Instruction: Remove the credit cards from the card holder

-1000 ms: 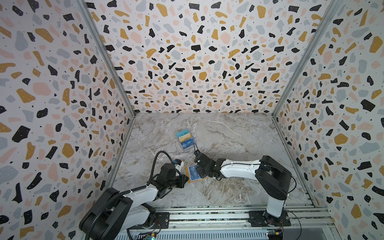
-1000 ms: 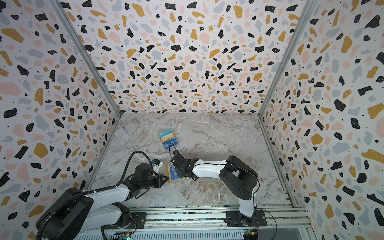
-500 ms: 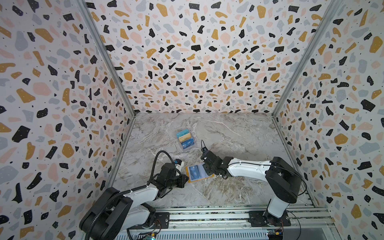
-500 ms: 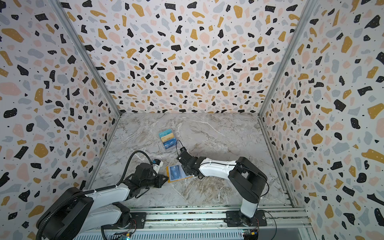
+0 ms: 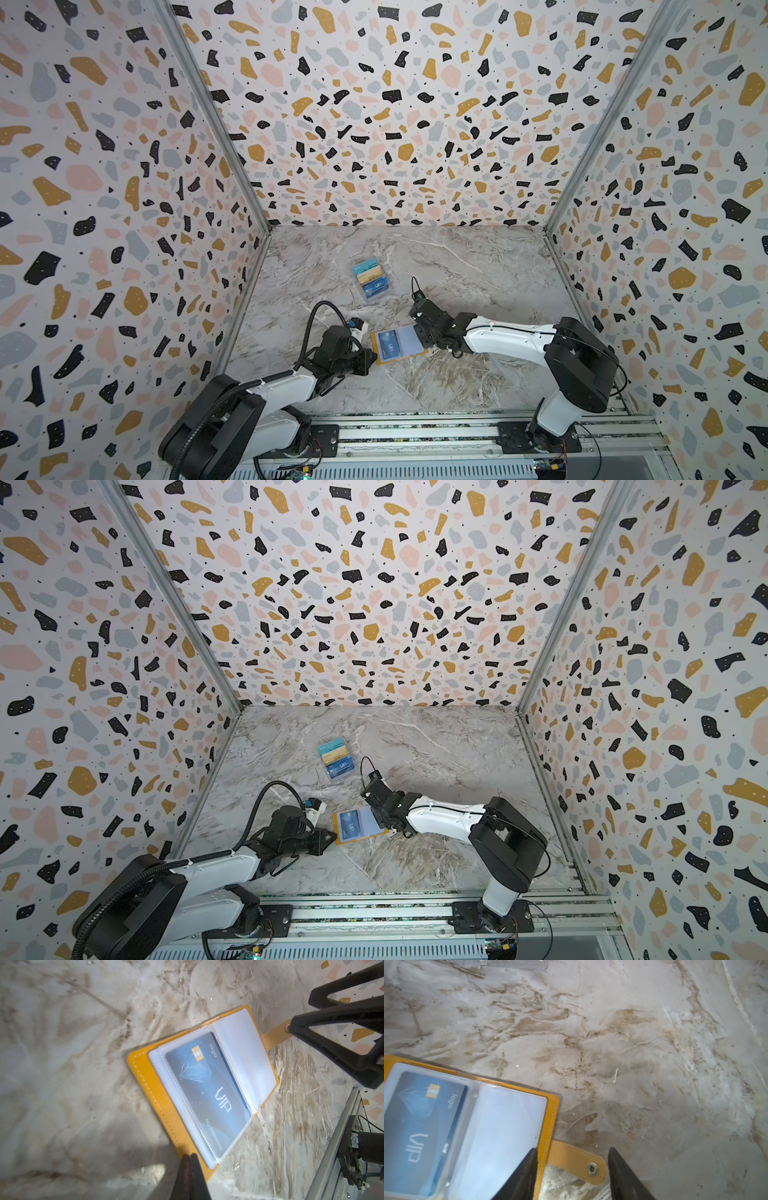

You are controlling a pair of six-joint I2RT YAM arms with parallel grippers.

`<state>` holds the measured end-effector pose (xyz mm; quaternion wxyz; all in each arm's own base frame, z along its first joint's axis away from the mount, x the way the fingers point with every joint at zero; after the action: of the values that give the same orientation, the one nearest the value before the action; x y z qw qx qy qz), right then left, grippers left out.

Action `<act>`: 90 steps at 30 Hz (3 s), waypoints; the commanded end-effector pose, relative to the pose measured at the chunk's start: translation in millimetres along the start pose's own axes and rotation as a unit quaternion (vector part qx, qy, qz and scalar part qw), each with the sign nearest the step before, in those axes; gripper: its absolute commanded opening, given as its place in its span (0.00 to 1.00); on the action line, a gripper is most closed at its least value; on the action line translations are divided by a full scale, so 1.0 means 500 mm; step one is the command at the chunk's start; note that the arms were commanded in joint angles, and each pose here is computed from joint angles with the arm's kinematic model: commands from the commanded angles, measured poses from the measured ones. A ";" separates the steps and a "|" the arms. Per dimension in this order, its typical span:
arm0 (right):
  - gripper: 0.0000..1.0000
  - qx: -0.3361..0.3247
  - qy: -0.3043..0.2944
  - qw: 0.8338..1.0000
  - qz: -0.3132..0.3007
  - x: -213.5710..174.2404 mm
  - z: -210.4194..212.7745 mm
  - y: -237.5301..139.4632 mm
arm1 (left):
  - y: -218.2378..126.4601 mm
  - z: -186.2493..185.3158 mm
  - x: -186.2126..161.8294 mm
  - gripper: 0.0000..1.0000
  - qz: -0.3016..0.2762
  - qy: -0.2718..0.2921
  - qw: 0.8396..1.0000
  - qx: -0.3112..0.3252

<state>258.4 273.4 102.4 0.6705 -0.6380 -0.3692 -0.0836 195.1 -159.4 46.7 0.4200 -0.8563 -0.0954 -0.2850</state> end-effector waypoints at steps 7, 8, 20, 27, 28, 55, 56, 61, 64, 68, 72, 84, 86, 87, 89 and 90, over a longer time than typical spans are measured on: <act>0.62 -0.026 0.003 0.999 -0.018 0.035 -0.028 -0.049 | -0.011 -0.012 0.040 0.01 -0.026 0.016 1.000 0.006; 0.62 -0.025 0.002 0.999 -0.019 0.038 -0.027 -0.052 | -0.012 -0.012 0.039 0.01 -0.021 0.014 1.000 0.009; 0.56 0.146 -0.005 0.989 0.019 0.072 0.059 -0.077 | -0.027 -0.036 0.100 0.01 -0.048 0.036 0.998 0.008; 0.48 0.274 0.037 0.959 0.059 0.075 0.107 -0.057 | -0.010 -0.023 0.087 0.00 -0.028 0.039 0.999 0.016; 0.48 0.285 0.043 0.955 0.069 0.072 0.111 -0.051 | -0.007 -0.022 0.084 0.00 -0.026 0.040 0.999 0.016; 0.36 0.394 0.122 0.894 0.173 -0.001 0.152 0.043 | 0.026 0.008 0.028 0.00 0.016 0.031 0.999 0.020; 0.36 0.393 0.124 0.894 0.175 -0.003 0.152 0.046 | 0.026 0.008 0.026 0.00 0.016 0.031 0.999 0.020; 0.36 0.389 0.131 0.893 0.186 -0.016 0.152 0.056 | 0.027 0.011 0.021 0.00 0.019 0.034 0.999 0.021; 0.36 0.395 0.133 0.889 0.189 -0.019 0.155 0.057 | 0.027 0.013 0.017 0.00 0.022 0.034 0.999 0.022; 0.35 0.410 0.136 0.881 0.193 -0.021 0.161 0.053 | 0.028 0.013 0.014 0.00 0.022 0.033 0.999 0.020; 0.34 0.416 0.142 0.875 0.203 -0.029 0.161 0.057 | 0.029 0.013 0.013 0.00 0.022 0.033 0.999 0.021; 0.32 0.479 0.164 0.840 0.196 -0.024 0.163 0.035 | 0.030 0.014 0.010 0.00 0.027 0.031 0.999 0.019; 0.32 0.494 0.164 0.832 0.190 -0.018 0.164 0.025 | 0.031 0.014 0.009 0.00 0.027 0.030 0.999 0.019; 0.32 0.502 0.163 0.829 0.187 -0.015 0.165 0.020 | 0.031 0.014 0.009 0.00 0.027 0.030 0.999 0.020; 0.31 0.514 0.163 0.823 0.179 -0.009 0.164 0.013 | 0.031 0.015 0.008 0.00 0.028 0.029 0.999 0.021; 0.30 0.519 0.163 0.821 0.176 -0.006 0.164 0.009 | 0.031 0.016 0.009 0.00 0.027 0.029 0.999 0.022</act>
<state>229.3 340.7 62.7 0.9455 -0.2804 -0.1041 0.1290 217.6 -168.5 48.6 0.4334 -0.8420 -0.0839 -0.3102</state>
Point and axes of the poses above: each gripper's point midway between its finger pads, its own y axis out along the fingers, its own z axis along the line the jaws close on, x = y × z, the point moved 4 cm from there along -y, back along the fingers, and after that the axes turned 6 degrees about y, right-handed, at the moved point
